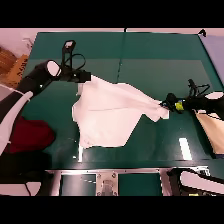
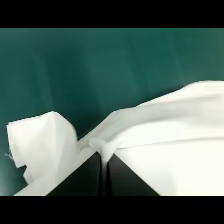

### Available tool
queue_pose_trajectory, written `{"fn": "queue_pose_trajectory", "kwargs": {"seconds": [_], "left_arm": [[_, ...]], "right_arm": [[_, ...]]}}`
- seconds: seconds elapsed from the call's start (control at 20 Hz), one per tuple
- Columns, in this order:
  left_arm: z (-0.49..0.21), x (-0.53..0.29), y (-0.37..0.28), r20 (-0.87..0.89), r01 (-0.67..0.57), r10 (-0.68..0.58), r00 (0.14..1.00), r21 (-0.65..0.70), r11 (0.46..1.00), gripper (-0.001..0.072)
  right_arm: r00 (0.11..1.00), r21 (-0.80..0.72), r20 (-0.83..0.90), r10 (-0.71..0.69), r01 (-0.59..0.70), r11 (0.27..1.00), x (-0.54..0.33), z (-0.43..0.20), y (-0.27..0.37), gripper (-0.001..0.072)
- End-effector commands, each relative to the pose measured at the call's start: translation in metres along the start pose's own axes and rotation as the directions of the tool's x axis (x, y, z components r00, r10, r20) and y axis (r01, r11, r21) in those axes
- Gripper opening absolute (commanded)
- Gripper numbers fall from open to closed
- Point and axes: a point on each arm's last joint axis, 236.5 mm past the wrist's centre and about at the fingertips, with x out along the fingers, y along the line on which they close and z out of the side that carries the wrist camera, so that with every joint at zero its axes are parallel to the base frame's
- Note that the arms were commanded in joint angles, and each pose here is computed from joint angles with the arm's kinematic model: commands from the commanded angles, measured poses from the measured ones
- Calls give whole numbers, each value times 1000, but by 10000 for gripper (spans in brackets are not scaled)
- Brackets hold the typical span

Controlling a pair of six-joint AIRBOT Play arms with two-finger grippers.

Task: Fold the shirts.

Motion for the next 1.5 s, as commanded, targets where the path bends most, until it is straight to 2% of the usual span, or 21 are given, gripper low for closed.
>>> {"fn": "queue_pose_trajectory", "kwargs": {"seconds": [0.0, 0.05, 0.1, 0.15, 0.2, 0.25, 0.45, 0.6, 0.75, 0.85, 1.05, 1.15, 1.25, 1.35, 1.4, 1.45], "left_arm": [[-2, 16, 4, 10, 8, -8, 1000, -40, 999, 107], [-1, 14, 2, -3, 12, -12, 1000, -31, 999, 482], [-1, 9, -2, -30, 24, -25, 999, -31, 999, 716], [-2, 1, -6, -75, 42, -44, 996, -36, 998, 696], [-2, -13, -9, -129, 56, -61, 990, -43, 998, 695], [-3, -32, -12, -193, 74, -81, 978, -43, 996, 695], [-17, -96, -6, -404, 79, -114, 907, -102, 992, 694], [-45, -109, 7, -515, 20, -85, 853, -130, 991, 694], [-85, -108, 9, -624, -17, -107, 774, -190, 982, 694], [-126, -105, 11, -706, -41, -132, 696, -222, 974, 694], [-209, -88, 11, -801, -98, -168, 575, -272, 957, 694], [-232, -75, 11, -795, -108, -180, 579, -294, 950, 695], [-240, -57, 10, -752, -109, -203, 627, -343, 933, 695], [-239, -42, 14, -709, -107, -192, 679, -354, 929, 694], [-234, -35, 16, -688, -98, -186, 702, -352, 931, 691], [-229, -29, 19, -667, -98, -175, 725, -351, 931, 555]], "right_arm": [[1000, -9, -11, -18, 18, 1000, 17, 9, -13, 16], [1000, -28, -14, -13, 13, 1000, 15, 10, -11, 17], [999, -34, -33, -8, 7, 999, 13, 8, -9, 17], [998, -41, -65, 0, -3, 999, 9, 3, -6, 62], [994, -51, -109, 8, -13, 999, 2, -2, -4, 250], [990, -62, -137, 11, -20, 998, -7, -4, -3, 344], [992, -76, -111, 57, -65, 995, -57, 25, 7, 344], [998, -95, -34, 55, -58, 994, -80, 55, 9, 374], [998, -91, -42, 52, -55, 994, -70, 72, 3, 375], [994, -62, -97, 55, -61, 996, -49, 70, -8, 443], [973, -32, -221, 61, -70, 997, -9, 49, -15, 441], [961, -41, -271, 59, -73, 997, 8, 38, -11, 437], [946, -47, -321, 56, -75, 996, 25, 26, -7, 406], [936, -50, -349, 53, -75, 996, 35, 18, -6, 330], [934, -53, -353, 52, -75, 996, 37, 17, -5, 249], [934, -52, -353, 52, -76, 996, 37, 17, -5, 161]]}}
